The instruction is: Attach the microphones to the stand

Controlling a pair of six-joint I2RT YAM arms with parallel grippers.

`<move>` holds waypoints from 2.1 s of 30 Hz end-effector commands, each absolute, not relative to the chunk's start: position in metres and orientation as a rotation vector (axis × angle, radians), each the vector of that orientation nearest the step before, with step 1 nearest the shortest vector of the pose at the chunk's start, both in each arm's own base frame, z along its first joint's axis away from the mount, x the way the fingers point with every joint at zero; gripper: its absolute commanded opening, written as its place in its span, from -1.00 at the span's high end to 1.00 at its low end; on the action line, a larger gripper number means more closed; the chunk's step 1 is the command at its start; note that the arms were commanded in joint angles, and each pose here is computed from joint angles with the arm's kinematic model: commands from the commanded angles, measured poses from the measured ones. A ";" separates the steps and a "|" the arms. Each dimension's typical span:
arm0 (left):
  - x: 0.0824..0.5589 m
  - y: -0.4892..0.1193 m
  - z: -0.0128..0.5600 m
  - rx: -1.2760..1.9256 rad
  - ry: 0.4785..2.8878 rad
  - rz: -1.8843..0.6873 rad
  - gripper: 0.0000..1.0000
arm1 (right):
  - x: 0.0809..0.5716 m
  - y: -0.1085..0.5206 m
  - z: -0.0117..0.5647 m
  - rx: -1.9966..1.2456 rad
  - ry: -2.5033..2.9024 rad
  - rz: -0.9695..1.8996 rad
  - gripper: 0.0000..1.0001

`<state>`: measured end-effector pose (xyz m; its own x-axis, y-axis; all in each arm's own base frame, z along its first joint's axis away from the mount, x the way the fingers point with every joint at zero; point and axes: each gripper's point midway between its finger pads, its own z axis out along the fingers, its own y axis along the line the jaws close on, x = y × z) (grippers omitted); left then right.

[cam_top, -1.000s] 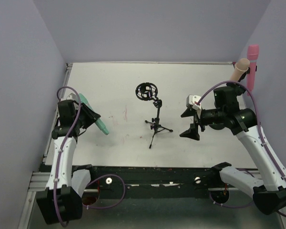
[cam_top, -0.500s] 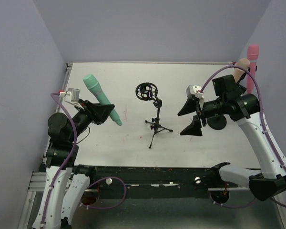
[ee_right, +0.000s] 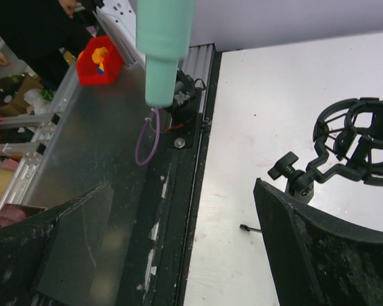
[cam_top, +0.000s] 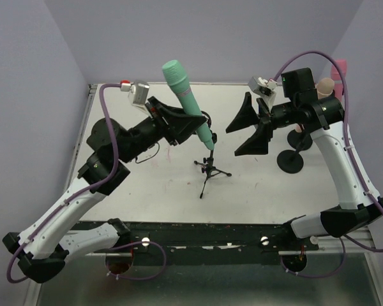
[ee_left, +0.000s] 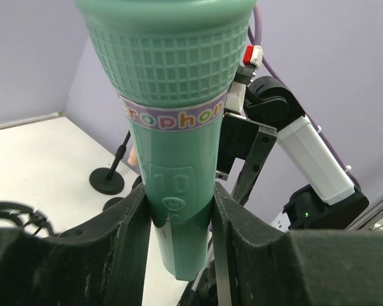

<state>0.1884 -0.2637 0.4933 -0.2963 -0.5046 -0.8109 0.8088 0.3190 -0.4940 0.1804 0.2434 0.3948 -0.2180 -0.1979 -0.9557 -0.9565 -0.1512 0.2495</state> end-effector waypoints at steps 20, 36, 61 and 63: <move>0.213 -0.351 0.497 0.335 1.333 -1.333 0.62 | 0.180 0.252 0.420 -1.250 1.446 1.656 -0.75; 0.194 -0.329 0.506 0.378 1.236 -1.331 -0.73 | 0.172 0.250 0.406 -1.220 1.476 1.701 0.42; 0.207 -0.337 0.508 0.388 1.346 -1.458 -0.52 | 0.164 0.247 0.404 -1.268 1.424 1.706 0.44; 0.210 -0.336 0.507 0.377 1.357 -1.441 -0.49 | 0.163 0.247 0.404 -1.271 1.419 1.709 0.44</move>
